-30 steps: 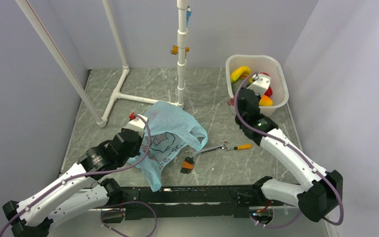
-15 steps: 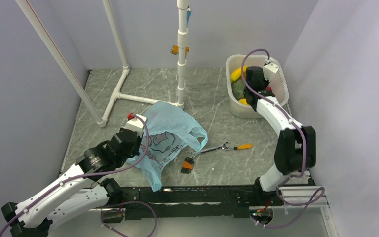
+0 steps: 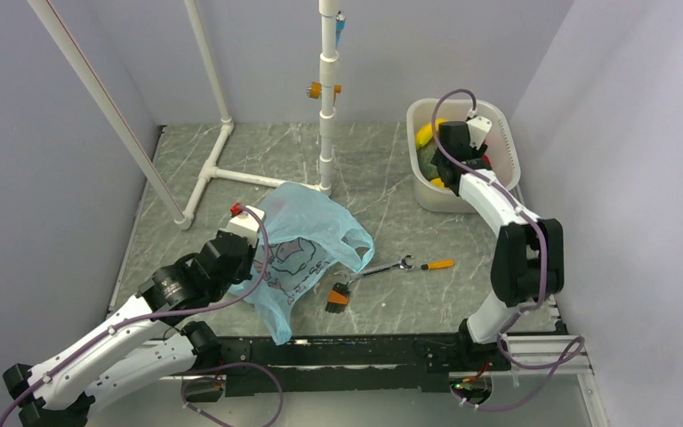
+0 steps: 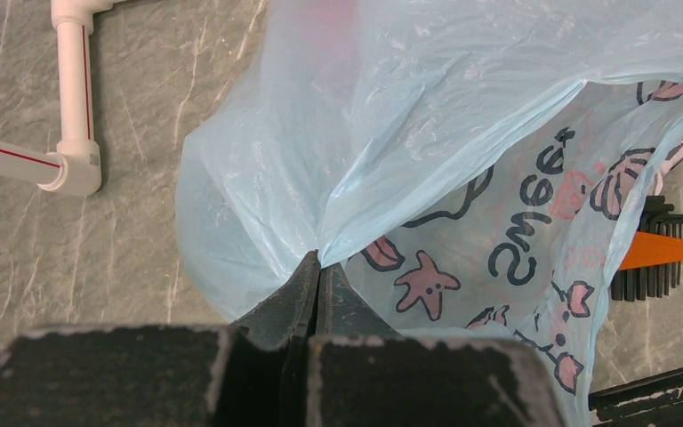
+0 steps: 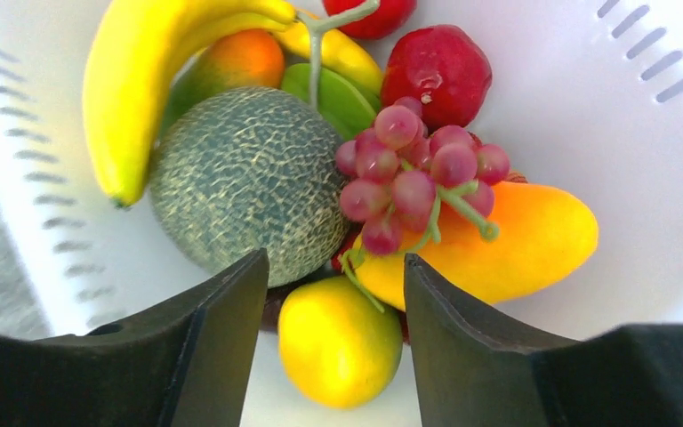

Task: Take the fake fruits out of the plastic bag
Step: Place the fake fruit in the bin, then take out the fake fruit from the plastic bag.

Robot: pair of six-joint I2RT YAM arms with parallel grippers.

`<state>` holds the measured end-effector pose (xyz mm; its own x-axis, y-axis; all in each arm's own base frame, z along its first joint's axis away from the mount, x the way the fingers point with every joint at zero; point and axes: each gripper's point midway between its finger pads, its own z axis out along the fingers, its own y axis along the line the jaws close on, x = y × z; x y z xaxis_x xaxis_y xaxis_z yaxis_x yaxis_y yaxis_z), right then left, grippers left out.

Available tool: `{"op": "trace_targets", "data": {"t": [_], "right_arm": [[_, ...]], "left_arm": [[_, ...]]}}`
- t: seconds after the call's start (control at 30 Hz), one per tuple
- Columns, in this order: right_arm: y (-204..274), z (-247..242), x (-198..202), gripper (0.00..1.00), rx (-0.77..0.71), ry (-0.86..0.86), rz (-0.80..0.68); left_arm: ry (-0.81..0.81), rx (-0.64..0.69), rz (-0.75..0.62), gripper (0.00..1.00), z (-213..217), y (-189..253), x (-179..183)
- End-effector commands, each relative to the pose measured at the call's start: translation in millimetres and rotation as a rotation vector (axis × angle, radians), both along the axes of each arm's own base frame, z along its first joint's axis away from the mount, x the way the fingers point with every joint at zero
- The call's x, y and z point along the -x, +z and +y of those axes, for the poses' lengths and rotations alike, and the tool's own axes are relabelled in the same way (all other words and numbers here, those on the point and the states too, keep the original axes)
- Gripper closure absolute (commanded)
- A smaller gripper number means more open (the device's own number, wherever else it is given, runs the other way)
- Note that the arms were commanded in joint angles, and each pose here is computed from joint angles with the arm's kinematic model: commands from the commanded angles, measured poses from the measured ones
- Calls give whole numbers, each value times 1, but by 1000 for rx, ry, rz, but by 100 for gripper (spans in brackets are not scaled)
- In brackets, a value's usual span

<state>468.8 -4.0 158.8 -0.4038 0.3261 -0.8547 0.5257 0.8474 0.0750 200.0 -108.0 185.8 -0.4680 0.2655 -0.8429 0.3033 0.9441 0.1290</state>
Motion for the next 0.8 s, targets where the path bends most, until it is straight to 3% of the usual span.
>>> {"op": "trace_targets", "data": {"t": [0.0,0.23,0.5,0.77], "right_arm": [[65,22,17,38,-43,89,-167],[80,101,76,27,-176,407,-282],[33,182,154,18,-130,659,-151],[88,241,210,17,-111,921,-268]], "left_arm": [[12,40,-33,100,-3,17,-3],[15,36,-29,100,-3,17,-3],[5,32,-21,100,-5,14,-4],[11,32,-23,100,-4,15,-3]]}}
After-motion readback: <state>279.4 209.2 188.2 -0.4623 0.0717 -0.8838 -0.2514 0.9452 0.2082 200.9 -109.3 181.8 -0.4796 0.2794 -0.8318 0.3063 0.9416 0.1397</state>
